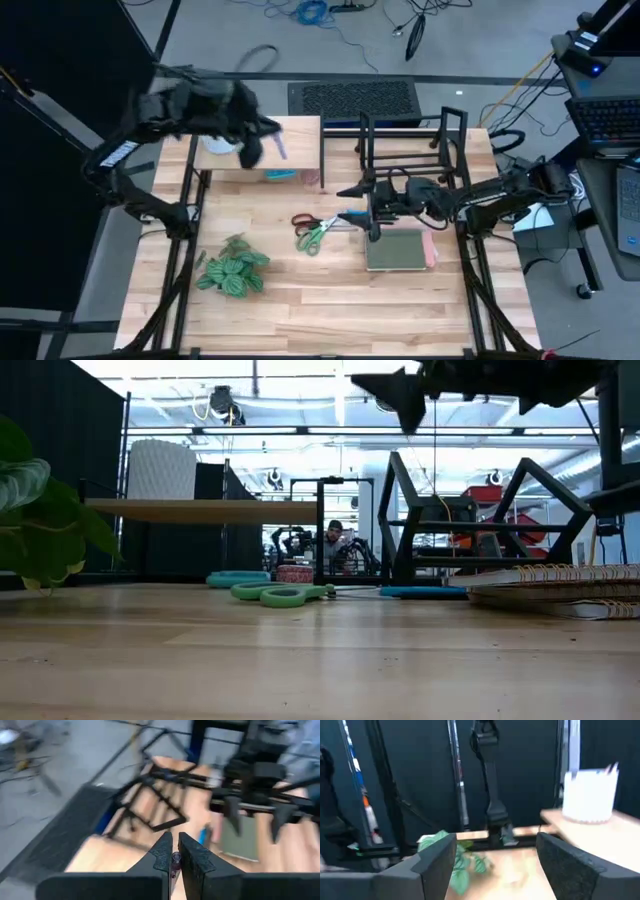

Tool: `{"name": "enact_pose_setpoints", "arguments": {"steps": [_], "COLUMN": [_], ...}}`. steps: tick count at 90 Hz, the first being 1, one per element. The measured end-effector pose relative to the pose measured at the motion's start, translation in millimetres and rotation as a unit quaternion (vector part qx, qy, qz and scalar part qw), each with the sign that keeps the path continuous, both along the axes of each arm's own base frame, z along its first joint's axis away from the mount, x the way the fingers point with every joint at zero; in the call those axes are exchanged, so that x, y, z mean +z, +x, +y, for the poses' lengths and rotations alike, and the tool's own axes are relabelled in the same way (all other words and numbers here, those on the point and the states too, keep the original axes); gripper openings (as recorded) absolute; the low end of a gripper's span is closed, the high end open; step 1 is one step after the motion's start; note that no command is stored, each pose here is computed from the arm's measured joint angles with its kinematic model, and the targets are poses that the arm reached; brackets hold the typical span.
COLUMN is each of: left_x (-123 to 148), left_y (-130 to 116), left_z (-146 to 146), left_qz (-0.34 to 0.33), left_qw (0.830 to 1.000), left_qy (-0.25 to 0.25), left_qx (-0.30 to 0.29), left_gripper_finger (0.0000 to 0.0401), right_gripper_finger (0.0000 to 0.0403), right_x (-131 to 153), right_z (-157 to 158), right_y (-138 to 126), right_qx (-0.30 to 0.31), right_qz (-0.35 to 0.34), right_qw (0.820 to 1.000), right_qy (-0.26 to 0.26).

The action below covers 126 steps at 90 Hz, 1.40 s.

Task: Stock shelves
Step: Remove the purple pen from the white pen holder

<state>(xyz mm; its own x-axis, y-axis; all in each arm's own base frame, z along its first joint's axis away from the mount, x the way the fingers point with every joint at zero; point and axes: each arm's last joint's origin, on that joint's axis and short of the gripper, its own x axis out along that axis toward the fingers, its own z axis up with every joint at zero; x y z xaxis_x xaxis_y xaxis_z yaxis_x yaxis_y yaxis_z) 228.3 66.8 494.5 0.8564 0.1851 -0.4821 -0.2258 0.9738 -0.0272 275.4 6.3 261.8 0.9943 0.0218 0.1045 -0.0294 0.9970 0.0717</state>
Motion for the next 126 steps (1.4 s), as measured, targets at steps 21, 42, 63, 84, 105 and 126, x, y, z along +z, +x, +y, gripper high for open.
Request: {"name": "enact_pose_setpoints", "arguments": {"steps": [21, 42, 63, 84, 105, 126], "left_x": [-21, -41, -56, -57, -58, -66], "left_y": [63, 107, 129, 128, 127, 114], "left_z": [-33, -59, -66, -66, -57, -52], "left_qz": [-0.008, -0.018, -0.01, -0.006, 0.011, 0.094], "left_qw": [0.996, 0.99, 0.988, 0.988, 0.993, 0.992], "left_qy": [0.006, 0.012, 0.011, 0.011, 0.042, 0.054], "left_qx": [-0.091, -0.142, -0.152, -0.157, -0.109, -0.068], "left_gripper_finger": [0.0006, 0.0006, 0.0006, 0.0006, 0.0051, 0.0118], "right_gripper_finger": [0.0258, 0.0258, 0.0202, 0.0027, 0.0022, 0.0021], "right_x": [5, 4, -4, -4, -20, -42], "right_z": [-3, -3, 7, 11, 11, 12], "right_y": [0, 0, 1, -2, -9, -24], "right_qx": [-0.04, -0.055, -0.024, -0.019, -0.021, -0.08], "right_qz": [-0.016, -0.012, 0.03, 0.039, 0.162, 0.378], "right_qw": [0.997, 0.996, 0.997, 0.997, 0.986, 0.921], "right_qy": [-0.064, -0.075, -0.065, -0.069, -0.04, -0.049]}}
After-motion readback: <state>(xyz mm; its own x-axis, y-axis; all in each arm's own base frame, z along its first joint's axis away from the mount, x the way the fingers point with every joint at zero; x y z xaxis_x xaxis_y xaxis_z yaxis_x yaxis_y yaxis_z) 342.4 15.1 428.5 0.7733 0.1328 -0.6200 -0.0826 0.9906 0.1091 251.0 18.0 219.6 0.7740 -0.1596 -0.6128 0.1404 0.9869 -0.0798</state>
